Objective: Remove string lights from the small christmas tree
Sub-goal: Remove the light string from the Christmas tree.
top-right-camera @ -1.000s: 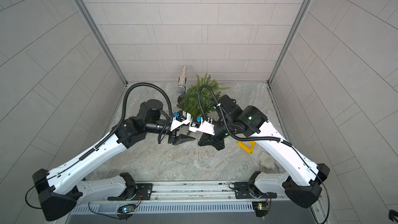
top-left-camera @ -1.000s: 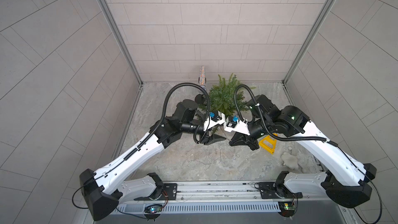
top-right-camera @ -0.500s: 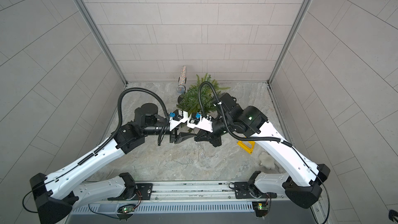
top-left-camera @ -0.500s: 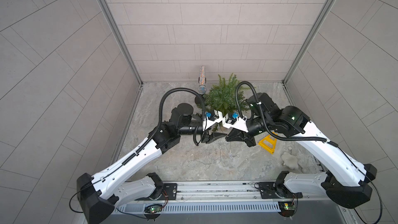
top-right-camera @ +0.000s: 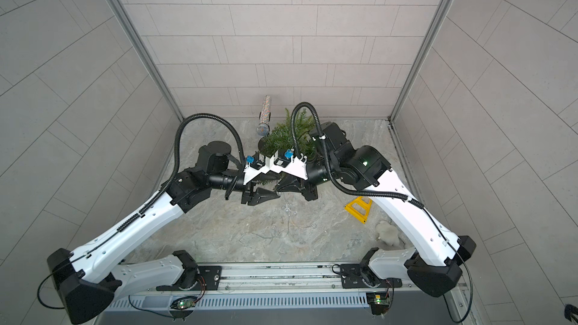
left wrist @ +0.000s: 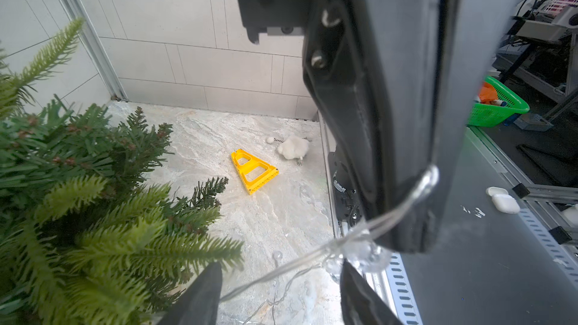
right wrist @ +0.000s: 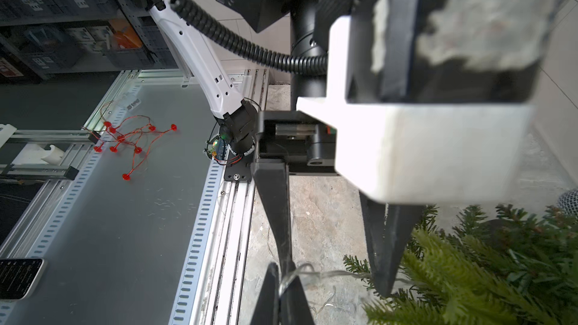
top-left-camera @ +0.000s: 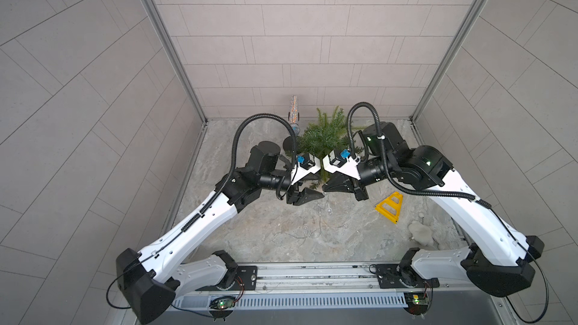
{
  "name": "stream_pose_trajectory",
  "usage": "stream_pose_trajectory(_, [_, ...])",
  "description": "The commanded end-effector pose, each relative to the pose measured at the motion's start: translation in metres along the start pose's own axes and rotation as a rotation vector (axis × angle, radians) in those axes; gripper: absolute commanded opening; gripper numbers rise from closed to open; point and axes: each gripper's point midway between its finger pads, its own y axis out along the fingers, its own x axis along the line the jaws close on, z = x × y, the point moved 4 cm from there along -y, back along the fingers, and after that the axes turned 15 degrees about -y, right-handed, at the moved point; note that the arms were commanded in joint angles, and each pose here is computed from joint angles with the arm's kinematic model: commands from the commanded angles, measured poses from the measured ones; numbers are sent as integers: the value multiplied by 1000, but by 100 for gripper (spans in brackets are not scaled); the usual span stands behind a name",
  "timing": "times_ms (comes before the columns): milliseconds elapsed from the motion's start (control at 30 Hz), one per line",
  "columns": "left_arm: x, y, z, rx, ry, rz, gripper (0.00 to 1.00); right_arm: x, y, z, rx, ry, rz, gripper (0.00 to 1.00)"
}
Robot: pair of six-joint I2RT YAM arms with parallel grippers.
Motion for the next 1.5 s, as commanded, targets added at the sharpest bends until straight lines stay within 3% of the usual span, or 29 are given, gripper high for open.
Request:
stream_pose_trajectory(0, [2, 0, -9, -28, 14, -2, 63, 3, -2, -10, -53, -44, -36, 0])
stream_pose_trajectory(300, [22, -3, -26, -146, 51, -154, 54, 5, 1, -8, -62, -27, -65, 0])
stream_pose_trajectory(533, [25, -4, -21, -135, 52, -179, 15, 2, 3, -8, -64, -13, -55, 0])
stream_pose_trajectory(700, [26, -12, -20, -143, 62, -241, 0, -5, 7, -4, -49, 19, -20, 0])
stream_pose_trajectory(1000, [25, -25, -24, -233, 48, -315, 0, -12, 11, 3, -21, 47, 29, 8])
stream_pose_trajectory(1067, [26, -26, -25, -237, 45, -320, 0, -16, 12, 5, -13, 54, 49, 19])
stream_pose_trajectory(1267, [36, -33, -24, -288, 14, -407, 0, -20, 18, 7, -11, 69, 63, 38])
stream_pose_trajectory(1467, [35, -44, -24, -335, 13, -453, 0, -25, 18, 8, -4, 60, 97, 47])
